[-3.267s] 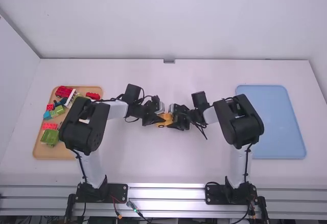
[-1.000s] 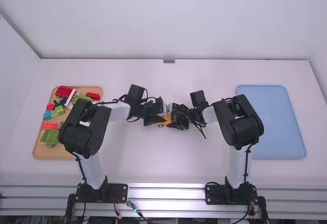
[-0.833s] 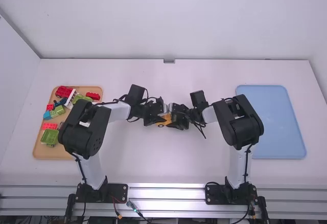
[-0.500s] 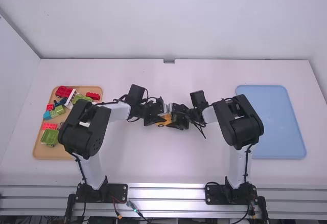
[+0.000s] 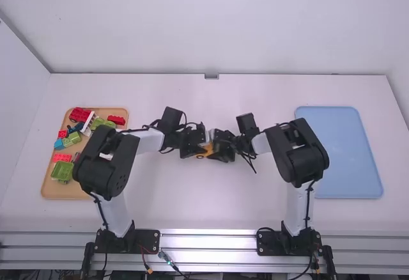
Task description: Assemble lego blocks to make yellow taxi
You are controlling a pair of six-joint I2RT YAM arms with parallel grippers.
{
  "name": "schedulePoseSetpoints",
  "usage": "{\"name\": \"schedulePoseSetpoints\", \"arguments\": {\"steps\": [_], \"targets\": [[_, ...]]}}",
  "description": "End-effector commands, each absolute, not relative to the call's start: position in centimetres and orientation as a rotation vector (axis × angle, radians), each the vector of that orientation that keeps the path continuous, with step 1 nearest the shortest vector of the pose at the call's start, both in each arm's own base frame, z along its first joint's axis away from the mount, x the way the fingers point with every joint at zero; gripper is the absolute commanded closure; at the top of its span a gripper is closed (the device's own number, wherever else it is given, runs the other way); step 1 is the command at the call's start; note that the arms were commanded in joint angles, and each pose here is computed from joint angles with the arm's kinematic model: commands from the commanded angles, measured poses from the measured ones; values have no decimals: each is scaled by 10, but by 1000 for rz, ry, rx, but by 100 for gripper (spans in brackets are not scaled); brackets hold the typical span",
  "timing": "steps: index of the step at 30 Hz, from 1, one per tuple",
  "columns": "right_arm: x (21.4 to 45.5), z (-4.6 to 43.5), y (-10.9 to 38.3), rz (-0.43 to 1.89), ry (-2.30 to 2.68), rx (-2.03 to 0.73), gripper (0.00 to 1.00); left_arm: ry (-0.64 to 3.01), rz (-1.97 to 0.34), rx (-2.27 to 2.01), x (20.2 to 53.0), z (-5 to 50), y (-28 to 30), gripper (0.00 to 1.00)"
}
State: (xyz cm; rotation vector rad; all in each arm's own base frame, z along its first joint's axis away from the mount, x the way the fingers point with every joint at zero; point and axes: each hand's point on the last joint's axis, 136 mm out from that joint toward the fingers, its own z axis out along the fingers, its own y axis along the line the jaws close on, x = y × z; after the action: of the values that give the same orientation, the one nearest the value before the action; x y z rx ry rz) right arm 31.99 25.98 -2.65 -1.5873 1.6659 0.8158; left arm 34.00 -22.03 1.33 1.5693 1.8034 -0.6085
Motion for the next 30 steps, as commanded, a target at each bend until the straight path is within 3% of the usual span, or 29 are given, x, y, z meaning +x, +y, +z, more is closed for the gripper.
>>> {"name": "schedulePoseSetpoints", "arguments": {"steps": [1,6,15,17,19,30], "targets": [[313,-45,257,811,1752,-1597,54,1823,-598,1575,335,10,-220,61],[313,-45,257,811,1752,-1597,54,1815,-594,1574,336,10,-221,60],[313,-45,257,811,1753,-1597,54,1778,-567,1565,341,26,-222,44],[313,-45,257,811,1752,-1597,54,1762,-556,1561,343,33,-222,29],[313,-45,257,812,1753,-1597,54,1747,-537,1546,347,42,-219,1],[315,-43,258,813,1761,-1578,54,1777,-446,1434,358,89,-177,1]]}}
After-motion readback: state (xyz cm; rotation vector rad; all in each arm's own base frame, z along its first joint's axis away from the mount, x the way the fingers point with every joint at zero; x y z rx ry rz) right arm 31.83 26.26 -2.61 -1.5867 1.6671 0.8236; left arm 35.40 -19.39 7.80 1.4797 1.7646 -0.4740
